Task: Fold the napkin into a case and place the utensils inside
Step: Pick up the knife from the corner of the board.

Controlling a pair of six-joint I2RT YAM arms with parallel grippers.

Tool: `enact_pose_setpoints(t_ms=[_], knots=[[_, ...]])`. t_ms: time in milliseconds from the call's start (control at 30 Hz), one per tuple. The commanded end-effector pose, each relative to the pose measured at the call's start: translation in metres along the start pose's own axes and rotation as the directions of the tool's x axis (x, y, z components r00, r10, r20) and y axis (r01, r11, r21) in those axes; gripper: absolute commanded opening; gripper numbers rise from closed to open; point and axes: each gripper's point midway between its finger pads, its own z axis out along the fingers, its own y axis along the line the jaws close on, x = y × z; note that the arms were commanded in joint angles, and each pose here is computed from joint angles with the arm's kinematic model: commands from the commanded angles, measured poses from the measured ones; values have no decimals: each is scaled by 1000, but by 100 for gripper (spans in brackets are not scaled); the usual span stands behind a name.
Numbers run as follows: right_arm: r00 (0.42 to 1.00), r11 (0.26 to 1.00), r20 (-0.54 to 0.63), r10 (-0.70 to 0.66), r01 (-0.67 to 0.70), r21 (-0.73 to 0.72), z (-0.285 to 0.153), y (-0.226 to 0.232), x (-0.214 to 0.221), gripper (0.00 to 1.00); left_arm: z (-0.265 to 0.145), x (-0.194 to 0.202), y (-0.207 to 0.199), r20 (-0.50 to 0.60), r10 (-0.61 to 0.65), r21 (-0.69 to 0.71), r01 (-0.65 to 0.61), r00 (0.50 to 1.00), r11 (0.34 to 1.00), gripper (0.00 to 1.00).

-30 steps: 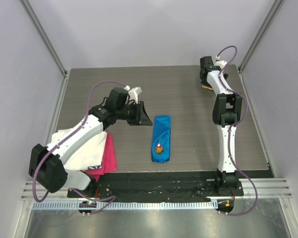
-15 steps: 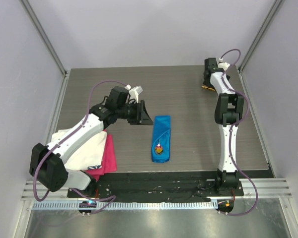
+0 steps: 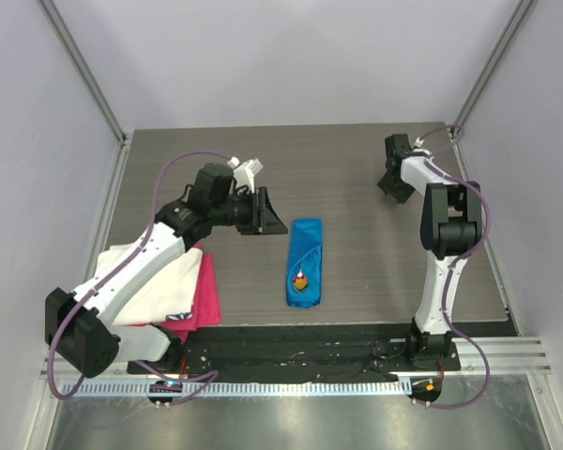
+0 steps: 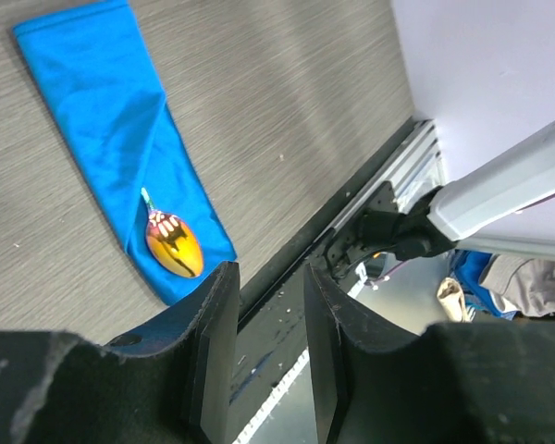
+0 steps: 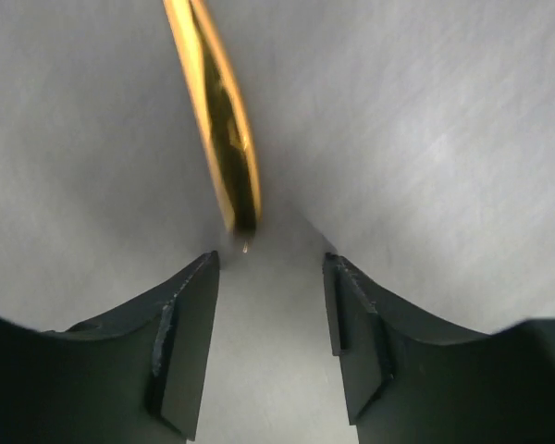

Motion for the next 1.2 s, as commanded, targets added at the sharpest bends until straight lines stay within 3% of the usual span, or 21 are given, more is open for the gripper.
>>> enact_pose_setpoints(t_ms=[0, 100, 233, 500, 767, 867, 967, 1133, 1167], knots=[[976, 997, -206, -73, 71, -18, 0, -17, 84, 50, -22, -3, -20, 56, 15, 48, -17, 998, 999, 38], [969, 988, -202, -144, 152, 26, 3, -39, 94, 49, -30, -1, -24, 72, 12, 53, -16, 997, 998, 39], [942, 959, -177, -285, 277, -66, -2, -29, 82, 49, -37, -1, -23, 96, 17, 35, -20, 995, 999, 40], [949, 949, -65, -309, 303, -87, -1, -36, 9, 73, -31, -3, -21, 79, 14, 33, -17, 997, 999, 40], [925, 920, -29, -378, 372, -125, 36, -27, -34, 76, -6, -10, -13, 25, 7, 19, -7, 1000, 1000, 41], [915, 910, -36, -402, 395, -130, 54, -16, -39, 68, 1, -9, -7, 9, -2, 2, 2, 1000, 1000, 46], [908, 899, -43, -416, 404, -167, 62, -4, -42, 42, 7, -7, -2, -6, -10, -7, 10, 1000, 1000, 51], [911, 894, -100, -400, 364, -263, 54, 7, -25, 16, 13, -8, -4, -14, -36, 17, 37, 999, 999, 52], [915, 895, -109, -389, 348, -279, 48, 9, -22, 4, 14, -7, -5, -16, -41, 23, 41, 999, 999, 52]])
